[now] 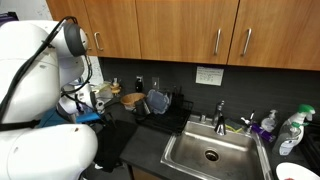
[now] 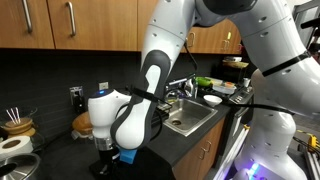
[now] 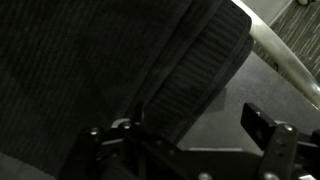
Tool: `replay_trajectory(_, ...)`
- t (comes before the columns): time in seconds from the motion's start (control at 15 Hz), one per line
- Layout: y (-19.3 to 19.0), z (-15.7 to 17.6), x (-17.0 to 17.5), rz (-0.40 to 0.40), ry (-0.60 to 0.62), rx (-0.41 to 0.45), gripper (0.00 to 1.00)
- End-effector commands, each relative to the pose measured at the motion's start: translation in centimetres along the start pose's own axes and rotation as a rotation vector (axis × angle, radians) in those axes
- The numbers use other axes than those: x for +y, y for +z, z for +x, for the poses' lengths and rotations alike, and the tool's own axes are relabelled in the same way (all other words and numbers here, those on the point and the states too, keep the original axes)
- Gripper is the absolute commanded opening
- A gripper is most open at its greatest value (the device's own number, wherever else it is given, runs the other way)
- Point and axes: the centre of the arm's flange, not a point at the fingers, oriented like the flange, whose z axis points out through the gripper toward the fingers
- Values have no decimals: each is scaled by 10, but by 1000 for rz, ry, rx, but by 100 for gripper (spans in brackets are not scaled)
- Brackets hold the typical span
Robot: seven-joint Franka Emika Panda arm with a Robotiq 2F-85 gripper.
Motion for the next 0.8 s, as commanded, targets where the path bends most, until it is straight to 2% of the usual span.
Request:
replay_trajectory(0.0, -13, -20, 17, -13, 48, 24, 100)
replay_trajectory(0.73, -1, -23, 34, -14, 70, -1, 100)
